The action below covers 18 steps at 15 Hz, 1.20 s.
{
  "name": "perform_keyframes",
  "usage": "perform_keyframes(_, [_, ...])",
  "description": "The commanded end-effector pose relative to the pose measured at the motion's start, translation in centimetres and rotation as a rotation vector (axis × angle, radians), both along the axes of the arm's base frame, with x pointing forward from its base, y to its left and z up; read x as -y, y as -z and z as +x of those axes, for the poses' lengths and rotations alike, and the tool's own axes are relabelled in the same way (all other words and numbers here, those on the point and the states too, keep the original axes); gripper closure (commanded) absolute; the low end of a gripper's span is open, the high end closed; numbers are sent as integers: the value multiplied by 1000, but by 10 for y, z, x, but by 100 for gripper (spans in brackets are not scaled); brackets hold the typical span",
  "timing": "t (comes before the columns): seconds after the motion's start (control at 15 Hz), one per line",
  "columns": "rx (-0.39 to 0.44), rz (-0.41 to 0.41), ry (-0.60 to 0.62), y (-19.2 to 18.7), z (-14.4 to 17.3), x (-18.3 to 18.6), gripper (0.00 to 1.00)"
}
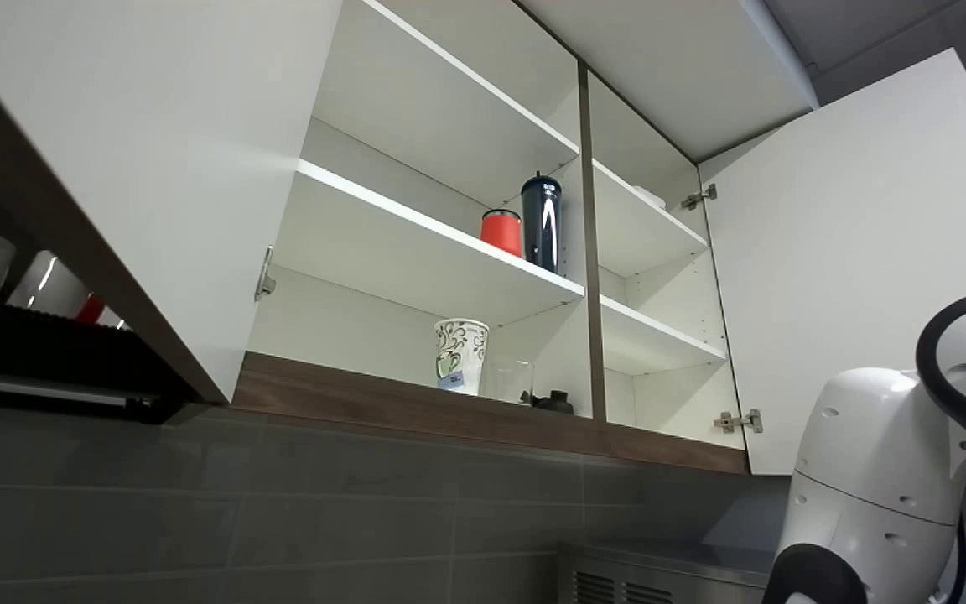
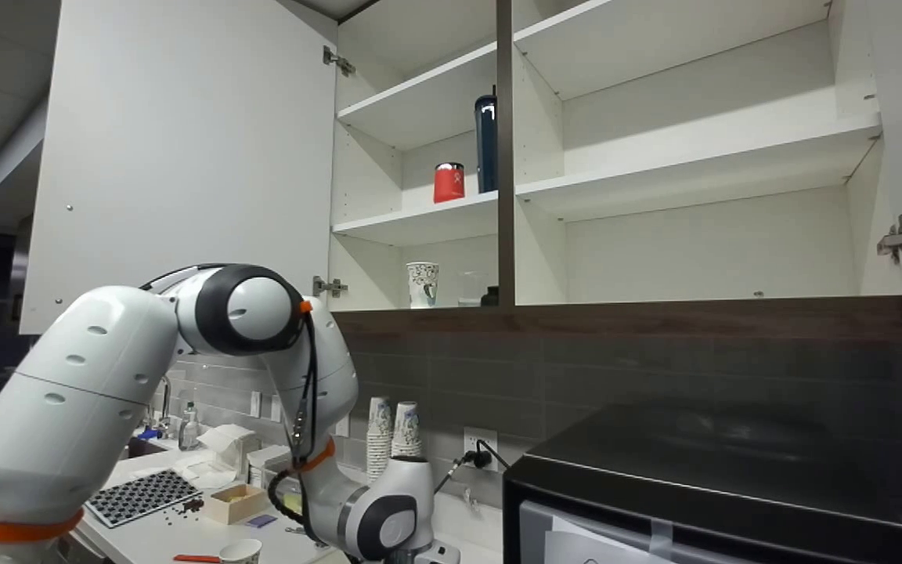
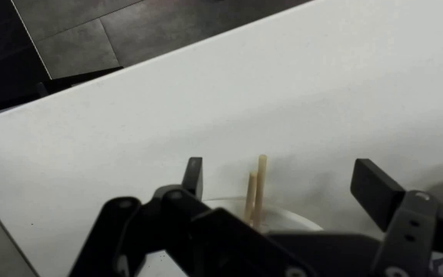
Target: Put the straws inside the tea cup then put the cup and side plate inside the top cupboard
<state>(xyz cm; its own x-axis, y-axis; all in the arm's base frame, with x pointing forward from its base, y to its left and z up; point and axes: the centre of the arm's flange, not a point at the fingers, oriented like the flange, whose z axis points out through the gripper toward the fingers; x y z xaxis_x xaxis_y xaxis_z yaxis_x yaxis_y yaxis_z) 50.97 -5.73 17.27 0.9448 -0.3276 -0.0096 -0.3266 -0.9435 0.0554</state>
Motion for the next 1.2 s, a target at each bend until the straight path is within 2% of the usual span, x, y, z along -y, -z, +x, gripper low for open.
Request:
perform_keyframes(0.0, [4,18,-31,16,7,10,8])
perform_keyframes(0.07, [0,22,-39,18,8,11,24])
perform_keyframes(0.13, [-4,25,-45,19,8,13,33])
perform_keyframes(0.2, [-7,29,-52,20,9,14,34])
perform_keyframes(0.73, [-12,37,-82,23,12,24,97])
perform_keyframes(0.87, [-12,37,-92,20,11,25,100])
perform_keyframes(1.13, [-40,33,-115,5,3,22,97])
